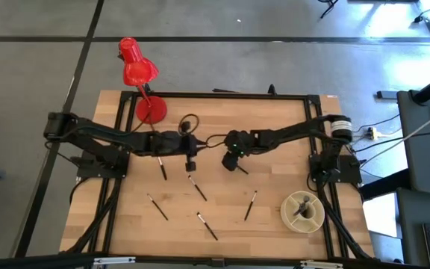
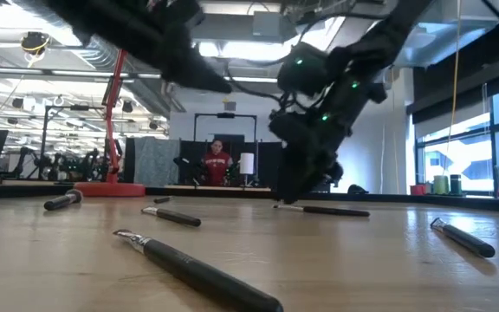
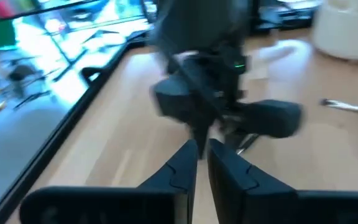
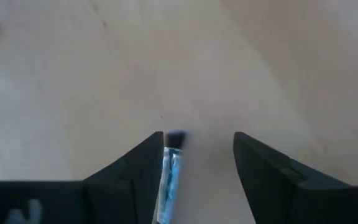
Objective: Pick & Place Makeup Supplies
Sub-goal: Put the makeup brush into the organizer
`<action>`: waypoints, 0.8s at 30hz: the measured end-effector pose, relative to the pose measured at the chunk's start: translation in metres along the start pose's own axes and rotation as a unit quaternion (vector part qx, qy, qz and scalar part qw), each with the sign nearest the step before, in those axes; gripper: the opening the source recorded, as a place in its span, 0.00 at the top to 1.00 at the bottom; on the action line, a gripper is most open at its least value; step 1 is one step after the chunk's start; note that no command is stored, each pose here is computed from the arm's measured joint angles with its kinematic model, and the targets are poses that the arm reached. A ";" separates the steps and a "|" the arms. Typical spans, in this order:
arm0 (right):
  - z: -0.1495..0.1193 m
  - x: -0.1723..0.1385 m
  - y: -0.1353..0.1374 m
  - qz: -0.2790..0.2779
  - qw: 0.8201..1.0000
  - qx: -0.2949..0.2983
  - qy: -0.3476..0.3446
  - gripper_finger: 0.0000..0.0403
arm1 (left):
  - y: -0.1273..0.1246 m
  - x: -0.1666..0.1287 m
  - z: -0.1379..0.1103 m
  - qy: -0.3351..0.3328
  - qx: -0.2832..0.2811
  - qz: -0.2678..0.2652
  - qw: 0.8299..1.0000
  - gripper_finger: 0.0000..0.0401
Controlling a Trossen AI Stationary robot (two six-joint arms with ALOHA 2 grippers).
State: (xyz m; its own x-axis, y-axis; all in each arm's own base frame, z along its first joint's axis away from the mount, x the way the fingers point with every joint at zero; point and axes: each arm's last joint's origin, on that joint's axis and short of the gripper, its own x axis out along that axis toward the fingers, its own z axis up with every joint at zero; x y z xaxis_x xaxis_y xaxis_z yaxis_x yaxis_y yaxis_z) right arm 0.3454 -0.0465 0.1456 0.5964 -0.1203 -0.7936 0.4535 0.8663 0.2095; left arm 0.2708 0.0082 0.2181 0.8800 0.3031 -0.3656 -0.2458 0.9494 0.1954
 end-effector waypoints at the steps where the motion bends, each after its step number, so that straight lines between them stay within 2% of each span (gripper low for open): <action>1: 0.002 0.003 0.001 0.008 1.000 0.000 0.005 0.53 | 0.002 -0.003 -0.007 0.001 -0.009 0.013 1.000 0.91; 5: 0.005 0.013 0.005 0.021 0.999 0.002 0.028 0.58 | 0.009 -0.008 -0.025 0.000 -0.041 0.064 0.997 0.91; 10: 0.006 0.018 0.007 0.017 0.999 0.001 0.051 0.67 | 0.012 -0.008 -0.032 0.011 -0.056 0.073 0.996 0.91; 15: 0.002 0.018 0.009 0.011 0.998 0.006 0.060 0.84 | 0.011 -0.008 -0.034 0.020 -0.058 0.072 0.995 0.91; 19: -0.001 0.018 0.016 0.037 0.997 0.003 0.070 0.97 | 0.011 -0.008 -0.035 0.025 -0.057 0.072 0.995 0.91; 24: -0.003 0.018 0.021 0.054 0.996 -0.001 0.078 0.98 | 0.011 -0.008 -0.036 0.029 -0.059 0.072 0.995 0.92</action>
State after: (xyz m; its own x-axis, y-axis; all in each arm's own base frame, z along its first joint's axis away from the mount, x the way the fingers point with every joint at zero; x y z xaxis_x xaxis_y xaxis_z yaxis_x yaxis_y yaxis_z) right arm 0.3636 -0.0291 0.1340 0.5320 0.0495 -0.8453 0.3912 0.8710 0.2972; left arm 0.2464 0.0194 0.1902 0.8079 0.4379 -0.3945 -0.4168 0.8977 0.1429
